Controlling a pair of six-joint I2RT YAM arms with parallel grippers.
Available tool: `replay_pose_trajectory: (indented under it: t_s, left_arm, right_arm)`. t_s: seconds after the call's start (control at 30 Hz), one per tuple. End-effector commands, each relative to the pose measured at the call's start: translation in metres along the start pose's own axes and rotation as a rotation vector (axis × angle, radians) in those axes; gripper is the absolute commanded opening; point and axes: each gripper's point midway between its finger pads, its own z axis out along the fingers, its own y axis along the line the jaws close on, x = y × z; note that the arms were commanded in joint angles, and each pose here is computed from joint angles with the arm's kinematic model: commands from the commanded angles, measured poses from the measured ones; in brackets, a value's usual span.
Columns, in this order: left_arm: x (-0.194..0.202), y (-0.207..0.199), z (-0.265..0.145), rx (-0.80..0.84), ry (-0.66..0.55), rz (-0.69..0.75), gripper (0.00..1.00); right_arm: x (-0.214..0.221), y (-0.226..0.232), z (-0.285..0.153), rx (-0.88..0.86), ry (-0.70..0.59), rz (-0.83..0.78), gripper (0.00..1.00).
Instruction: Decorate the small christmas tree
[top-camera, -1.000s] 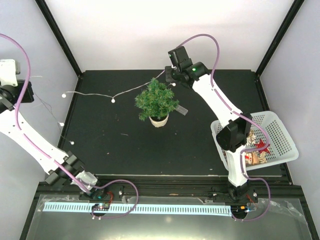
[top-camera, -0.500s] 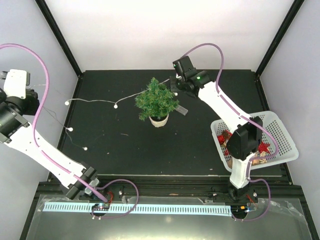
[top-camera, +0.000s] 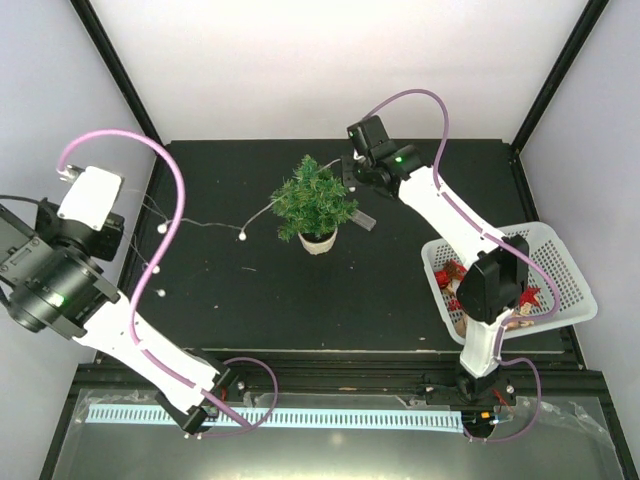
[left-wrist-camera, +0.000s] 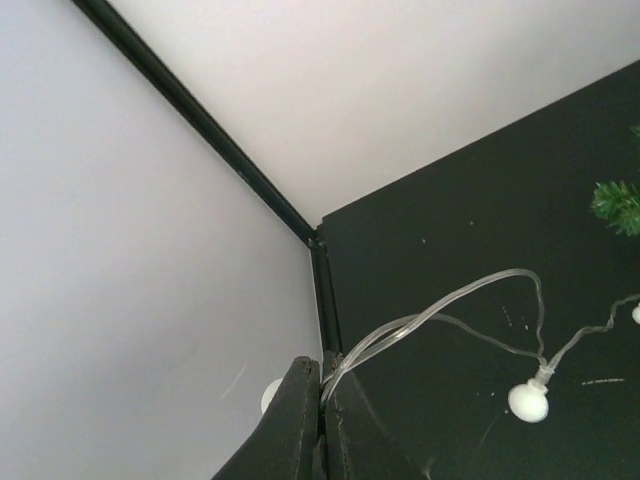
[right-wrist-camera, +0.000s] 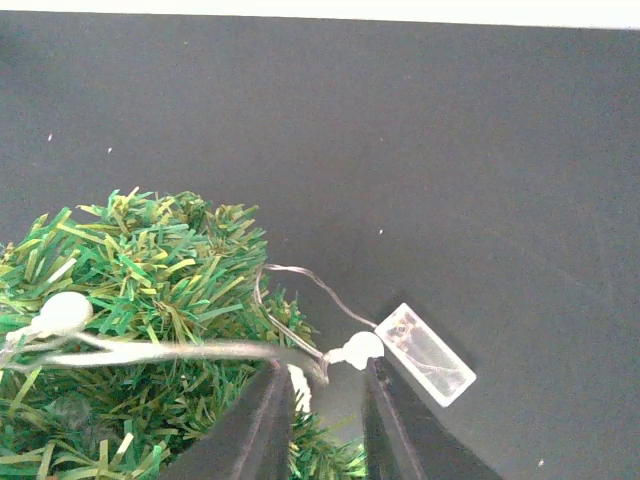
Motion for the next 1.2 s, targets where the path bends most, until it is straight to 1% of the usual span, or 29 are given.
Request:
replay_pose_trajectory:
  t_s: [0.0, 0.1, 0.13, 0.2, 0.27, 0.33, 0.4, 0.63, 0.77, 0.93, 1.03, 1.1, 1.13, 1.17]
  left_arm:
    - [-0.006, -0.030, -0.009, 0.055, -0.060, 0.122, 0.02]
    - [-0.012, -0.040, -0.013, 0.068, -0.091, 0.122, 0.02]
    - [-0.014, -0.042, -0.014, 0.074, -0.105, 0.124, 0.02]
    - [-0.021, -0.050, -0.018, 0.090, -0.145, 0.138, 0.02]
    - [-0.029, -0.058, -0.023, 0.104, -0.186, 0.157, 0.02]
    - [-0.038, -0.063, -0.027, 0.122, -0.226, 0.152, 0.02]
    - [-0.047, -0.067, -0.031, 0.147, -0.268, 0.141, 0.02]
    - [-0.077, -0.093, -0.050, 0.283, -0.462, 0.106, 0.02]
    - [-0.088, -0.096, -0.056, 0.359, -0.528, 0.018, 0.02]
    - [-0.083, -0.061, -0.034, 0.396, -0.509, -0.174, 0.02]
    - [-0.074, -0.053, -0.017, 0.400, -0.473, -0.205, 0.02]
    - [-0.068, -0.057, 0.000, 0.417, -0.416, -0.210, 0.02]
    - [-0.060, -0.061, 0.013, 0.425, -0.350, -0.221, 0.02]
    - [-0.057, -0.069, 0.022, 0.469, -0.309, -0.227, 0.02]
  right_arm:
    - [-0.007, -0.002, -0.019, 0.003, -0.044, 0.007, 0.28]
    - [-0.007, -0.008, -0.025, 0.023, -0.054, 0.014, 0.35]
    - [-0.007, -0.009, -0.028, 0.029, -0.061, 0.015, 0.37]
    - [-0.009, -0.013, -0.036, 0.039, -0.077, 0.019, 0.43]
    - [-0.013, -0.016, -0.048, 0.052, -0.104, 0.022, 0.45]
    - [-0.017, -0.021, -0.058, 0.070, -0.127, 0.031, 0.56]
    - [-0.018, -0.027, -0.069, 0.091, -0.150, 0.045, 0.62]
    - [-0.025, -0.053, -0.124, 0.167, -0.258, 0.109, 0.64]
    - [-0.022, -0.055, -0.159, 0.121, -0.307, 0.137, 0.64]
    - [-0.009, -0.042, -0.177, 0.012, -0.296, 0.121, 0.64]
    - [0.001, -0.035, -0.182, -0.012, -0.280, 0.090, 0.64]
    - [0.006, -0.032, -0.186, -0.026, -0.270, 0.074, 0.64]
    - [0.009, -0.031, -0.188, -0.031, -0.263, 0.070, 0.64]
    - [0.013, -0.029, -0.190, -0.040, -0.259, 0.065, 0.64]
